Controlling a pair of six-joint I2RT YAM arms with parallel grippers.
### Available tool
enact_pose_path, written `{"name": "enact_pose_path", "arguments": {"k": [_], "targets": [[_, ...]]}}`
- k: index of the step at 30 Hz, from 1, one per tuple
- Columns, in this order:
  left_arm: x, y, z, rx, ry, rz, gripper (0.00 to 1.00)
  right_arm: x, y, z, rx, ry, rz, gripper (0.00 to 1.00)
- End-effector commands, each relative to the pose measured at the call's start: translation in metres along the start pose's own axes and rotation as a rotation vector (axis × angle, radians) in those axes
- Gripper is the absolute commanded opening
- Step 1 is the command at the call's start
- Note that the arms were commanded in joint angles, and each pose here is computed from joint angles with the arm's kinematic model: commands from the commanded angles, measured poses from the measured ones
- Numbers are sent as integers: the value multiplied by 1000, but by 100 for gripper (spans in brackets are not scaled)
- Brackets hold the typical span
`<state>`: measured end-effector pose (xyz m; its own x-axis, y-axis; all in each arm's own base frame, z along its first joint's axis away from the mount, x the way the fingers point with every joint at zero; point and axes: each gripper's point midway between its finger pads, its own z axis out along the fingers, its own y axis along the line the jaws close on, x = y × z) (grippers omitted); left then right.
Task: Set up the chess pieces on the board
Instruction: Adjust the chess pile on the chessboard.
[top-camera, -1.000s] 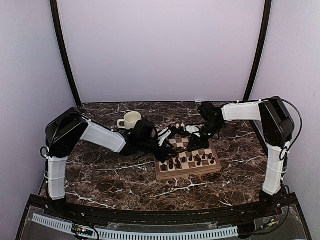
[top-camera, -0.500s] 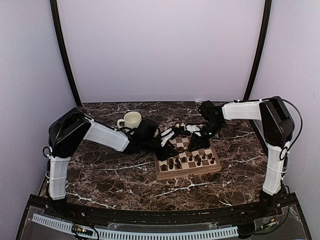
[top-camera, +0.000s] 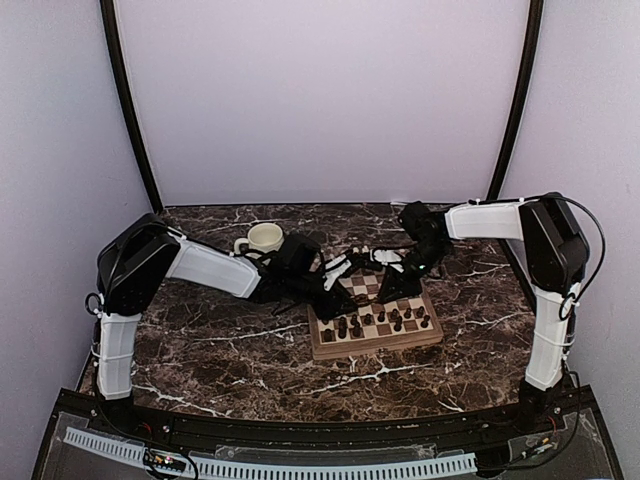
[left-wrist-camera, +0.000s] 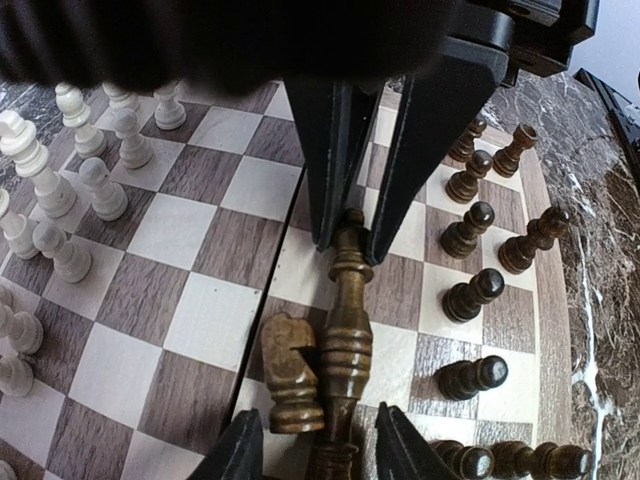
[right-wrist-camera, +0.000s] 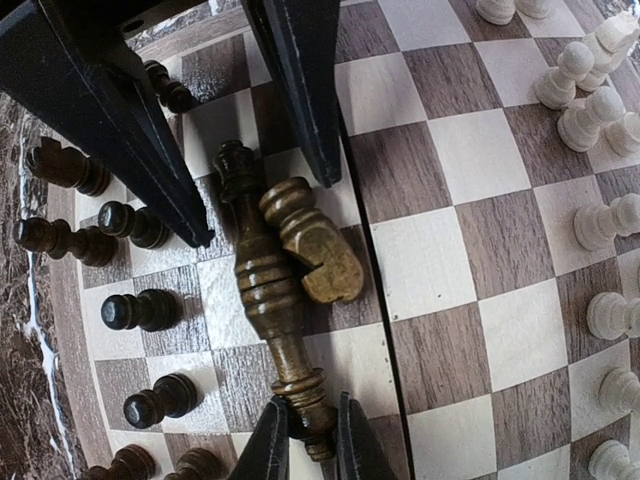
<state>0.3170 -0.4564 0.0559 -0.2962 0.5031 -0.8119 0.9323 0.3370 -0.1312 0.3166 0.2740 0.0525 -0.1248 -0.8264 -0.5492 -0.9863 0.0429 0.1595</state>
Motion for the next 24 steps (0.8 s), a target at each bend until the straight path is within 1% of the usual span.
{"name": "enact_pose_path", "arguments": {"k": [1, 7, 10, 19, 24], "targets": [[3, 0, 2, -2, 36, 6, 40, -20, -3, -18, 33, -43, -27, 10], [14, 6, 6, -26, 62, 13, 37, -19, -2, -23, 41, -36, -27, 9], [16, 8, 8, -38, 66, 16, 36, -17, -3, -27, 51, -26, -28, 9], [19, 10, 12, -46, 75, 14, 28, -9, 0, -38, 61, -7, -20, 9], [19, 13, 12, -53, 76, 10, 27, -2, 2, -42, 67, 6, -15, 9]]}}
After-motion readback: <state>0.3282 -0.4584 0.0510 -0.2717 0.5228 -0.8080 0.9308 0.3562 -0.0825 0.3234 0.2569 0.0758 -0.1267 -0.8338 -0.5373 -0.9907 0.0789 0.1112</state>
